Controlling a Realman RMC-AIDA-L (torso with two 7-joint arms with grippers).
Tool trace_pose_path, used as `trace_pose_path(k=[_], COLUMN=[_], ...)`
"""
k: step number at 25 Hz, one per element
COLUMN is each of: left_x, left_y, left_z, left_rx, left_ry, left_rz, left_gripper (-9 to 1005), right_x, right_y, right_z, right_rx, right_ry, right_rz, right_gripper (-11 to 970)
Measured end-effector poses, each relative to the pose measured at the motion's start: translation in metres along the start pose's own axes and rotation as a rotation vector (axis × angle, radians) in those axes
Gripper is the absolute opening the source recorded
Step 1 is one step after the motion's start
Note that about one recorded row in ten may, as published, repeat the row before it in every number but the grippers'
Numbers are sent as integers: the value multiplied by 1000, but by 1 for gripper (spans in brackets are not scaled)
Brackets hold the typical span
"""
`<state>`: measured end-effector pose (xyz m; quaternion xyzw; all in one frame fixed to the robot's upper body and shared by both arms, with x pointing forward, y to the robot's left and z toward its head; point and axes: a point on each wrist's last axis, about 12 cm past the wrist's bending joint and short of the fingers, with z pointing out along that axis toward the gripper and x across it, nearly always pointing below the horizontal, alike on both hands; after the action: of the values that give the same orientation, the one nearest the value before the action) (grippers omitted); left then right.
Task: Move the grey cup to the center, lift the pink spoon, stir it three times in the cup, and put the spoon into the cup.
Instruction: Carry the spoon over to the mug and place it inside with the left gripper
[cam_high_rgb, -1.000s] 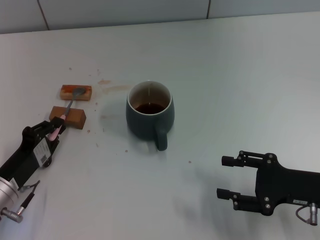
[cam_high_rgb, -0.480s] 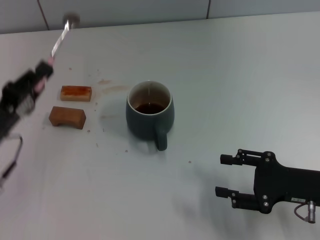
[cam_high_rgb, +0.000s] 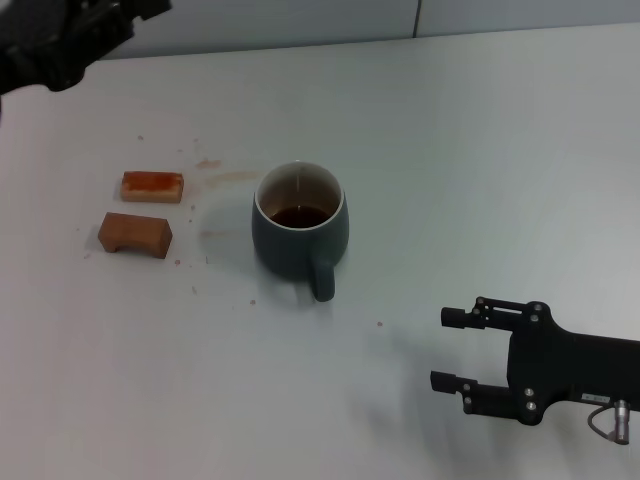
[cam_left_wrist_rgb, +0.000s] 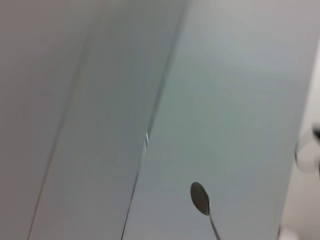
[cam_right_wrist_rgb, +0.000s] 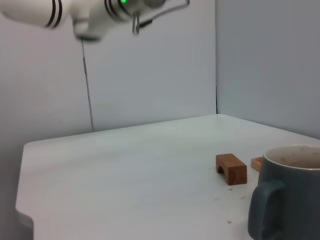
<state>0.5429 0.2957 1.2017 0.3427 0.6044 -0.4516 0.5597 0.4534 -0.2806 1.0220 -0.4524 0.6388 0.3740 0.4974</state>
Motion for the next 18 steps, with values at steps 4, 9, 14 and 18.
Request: trace_pose_path(k=[4, 9, 14, 18], left_x=[-21, -45, -52, -43], left_y=[-8, -17, -25, -33], left_z=[8, 28, 55, 86], left_rx=[14, 35, 78, 78], left_ry=[171, 435, 700, 945], left_rz=[149, 330, 462, 571], left_gripper=[129, 129, 129, 129], right_x=[0, 1, 1, 2], right_y=[0, 0, 1, 1], right_z=[-1, -1, -1, -1], right_rx=[8, 11, 13, 14], right_ry=[-2, -2, -2, -3], right_rz=[2, 4, 7, 9], right_gripper=[693, 693, 693, 693])
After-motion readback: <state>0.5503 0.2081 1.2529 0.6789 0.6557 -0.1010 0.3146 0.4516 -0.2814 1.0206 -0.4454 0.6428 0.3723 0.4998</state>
